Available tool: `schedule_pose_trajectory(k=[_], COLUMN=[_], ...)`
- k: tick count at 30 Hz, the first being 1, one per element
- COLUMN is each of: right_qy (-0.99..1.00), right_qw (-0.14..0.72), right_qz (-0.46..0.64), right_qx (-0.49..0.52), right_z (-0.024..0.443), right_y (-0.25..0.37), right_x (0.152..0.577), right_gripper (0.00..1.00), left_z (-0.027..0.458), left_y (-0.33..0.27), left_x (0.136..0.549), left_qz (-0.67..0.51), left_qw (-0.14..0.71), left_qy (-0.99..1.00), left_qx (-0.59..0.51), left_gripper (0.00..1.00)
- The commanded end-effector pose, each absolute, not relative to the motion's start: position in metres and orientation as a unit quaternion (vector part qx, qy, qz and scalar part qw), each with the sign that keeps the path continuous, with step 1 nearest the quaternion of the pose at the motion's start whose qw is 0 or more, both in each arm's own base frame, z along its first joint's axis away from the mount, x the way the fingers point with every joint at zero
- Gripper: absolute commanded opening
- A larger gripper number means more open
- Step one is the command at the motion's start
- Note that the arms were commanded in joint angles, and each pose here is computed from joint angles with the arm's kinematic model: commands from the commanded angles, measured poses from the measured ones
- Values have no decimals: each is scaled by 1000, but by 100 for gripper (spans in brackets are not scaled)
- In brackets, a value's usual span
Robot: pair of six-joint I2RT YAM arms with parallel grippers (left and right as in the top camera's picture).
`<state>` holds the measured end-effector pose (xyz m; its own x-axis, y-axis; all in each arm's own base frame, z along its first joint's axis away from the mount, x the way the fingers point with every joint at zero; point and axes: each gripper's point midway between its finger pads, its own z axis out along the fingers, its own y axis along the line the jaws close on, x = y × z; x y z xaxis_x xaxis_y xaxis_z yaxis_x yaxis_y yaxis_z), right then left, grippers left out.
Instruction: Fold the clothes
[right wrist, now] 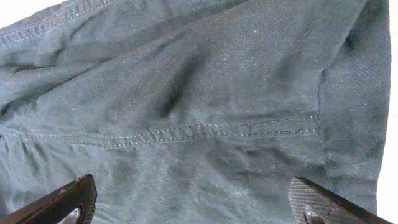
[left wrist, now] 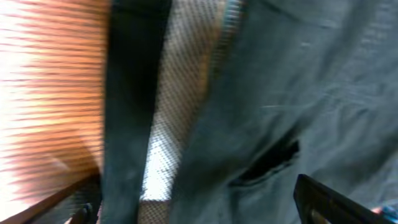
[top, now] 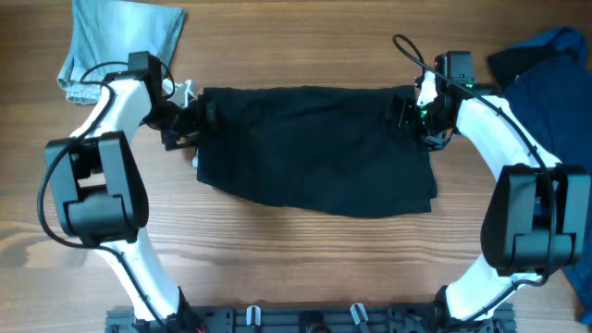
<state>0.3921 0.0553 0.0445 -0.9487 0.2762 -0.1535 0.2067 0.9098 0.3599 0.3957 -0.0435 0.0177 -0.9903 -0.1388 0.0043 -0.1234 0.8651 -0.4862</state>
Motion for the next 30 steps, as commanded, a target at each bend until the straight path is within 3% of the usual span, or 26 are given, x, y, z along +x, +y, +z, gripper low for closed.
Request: schedule_pose_trajectory(k=[1, 4, 6, 9, 10, 18, 23, 30], right_qy=[974, 974, 974, 974, 974, 974, 974, 976], right_qw=[93, 93, 93, 93, 93, 90, 83, 98], right_qz=[171, 171, 171, 171, 171, 171, 172, 165], right_qx=[117, 117, 118, 117, 117, 121, 124, 106], right_z=[39, 39, 39, 39, 39, 38, 38, 39], right_y=[56, 56, 56, 56, 56, 56, 64, 94], right_x=[389, 389, 389, 389, 389, 388, 385, 390], right_gripper=[100, 100, 100, 100, 100, 100, 100, 99], left_z=[-1, -4, -5, -5, -5, 23, 79, 143], left_y=[-73, -94, -102, -107, -107, -22, 37, 7], left_x=[372, 365, 364, 365, 367, 394, 418, 433], left_qz=[-320, -346, -346, -347, -347, -208, -107, -88], left_qw=[-17, -22, -25, -22, -18, 3, 50, 74], left_qy=[945, 937, 937, 937, 937, 970, 979, 980], left_qx=[-60, -49, -45, -37, -35, -122, -167, -165], left_gripper=[95, 95, 82, 31, 4, 4, 4, 4])
